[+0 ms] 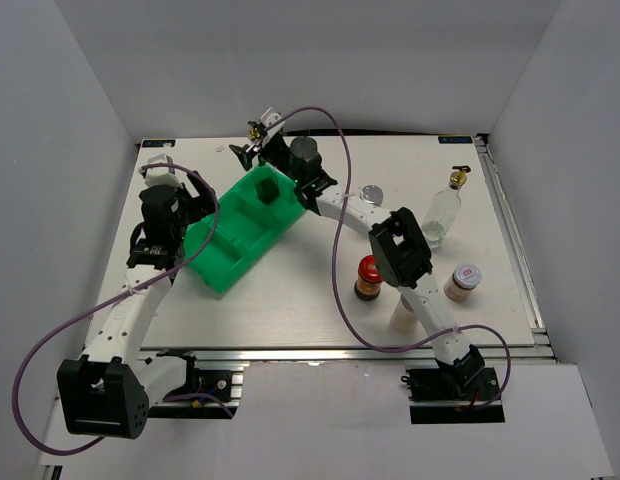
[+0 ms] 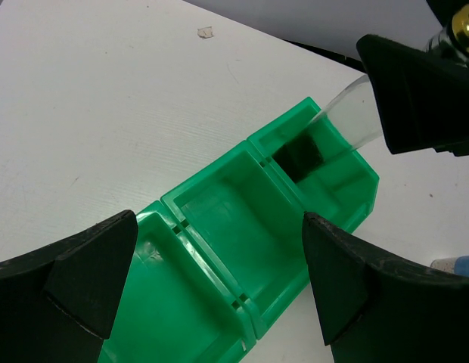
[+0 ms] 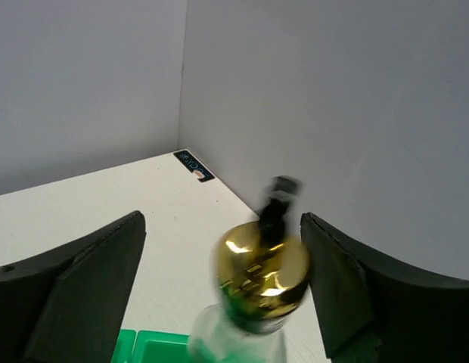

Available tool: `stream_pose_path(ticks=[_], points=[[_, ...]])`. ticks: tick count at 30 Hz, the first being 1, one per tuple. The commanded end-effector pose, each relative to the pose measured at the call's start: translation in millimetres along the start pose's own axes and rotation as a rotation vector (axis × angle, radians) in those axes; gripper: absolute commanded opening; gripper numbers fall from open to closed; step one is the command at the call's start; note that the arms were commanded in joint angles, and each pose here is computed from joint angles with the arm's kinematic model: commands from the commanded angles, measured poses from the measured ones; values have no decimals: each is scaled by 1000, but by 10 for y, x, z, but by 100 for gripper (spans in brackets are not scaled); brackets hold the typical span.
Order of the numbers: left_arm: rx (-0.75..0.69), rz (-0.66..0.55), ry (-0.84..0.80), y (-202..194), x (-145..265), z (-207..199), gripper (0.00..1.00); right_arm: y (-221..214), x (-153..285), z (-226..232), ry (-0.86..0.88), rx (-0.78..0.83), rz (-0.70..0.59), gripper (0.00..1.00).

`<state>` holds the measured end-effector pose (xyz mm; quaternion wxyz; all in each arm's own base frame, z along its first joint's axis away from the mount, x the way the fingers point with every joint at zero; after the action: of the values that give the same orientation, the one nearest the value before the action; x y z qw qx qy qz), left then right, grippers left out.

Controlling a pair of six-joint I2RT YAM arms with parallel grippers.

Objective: Organize the condiment bottles

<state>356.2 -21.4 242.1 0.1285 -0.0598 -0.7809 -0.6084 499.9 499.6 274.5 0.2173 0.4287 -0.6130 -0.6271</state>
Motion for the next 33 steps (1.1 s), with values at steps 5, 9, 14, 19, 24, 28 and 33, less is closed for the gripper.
stream_pose_path(ticks=[5,9,14,19,24,28,33], points=[[-8,-4,-1,-2,11,11,98,715,32,-91,-40,45,-112,89],[-12,-3,8,11,23,25,98,870,75,-131,-53,65,-87,89],[-13,-11,19,40,49,42,98,1078,123,-197,-85,92,-65,89],[-12,-24,25,67,84,55,98,1157,91,-307,-138,124,-53,89],[-15,-28,35,75,97,73,98,1321,76,-362,-163,146,-74,89],[-12,-32,43,97,104,82,98,1768,164,-376,-172,152,-109,89],[-9,-42,61,116,135,113,98,2411,462,-441,-243,126,-132,89]])
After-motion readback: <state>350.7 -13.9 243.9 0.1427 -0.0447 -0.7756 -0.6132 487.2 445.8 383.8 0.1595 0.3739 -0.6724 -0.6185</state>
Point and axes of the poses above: each gripper's point midway between its finger pads, its own x axis back along the fingers, its own z axis along the line the jaws close on, y = z × x, the point moved 2 cm from there along x, back along the fingers, and after that the axes turned 4 degrees about -x, right-handed, at the moved point
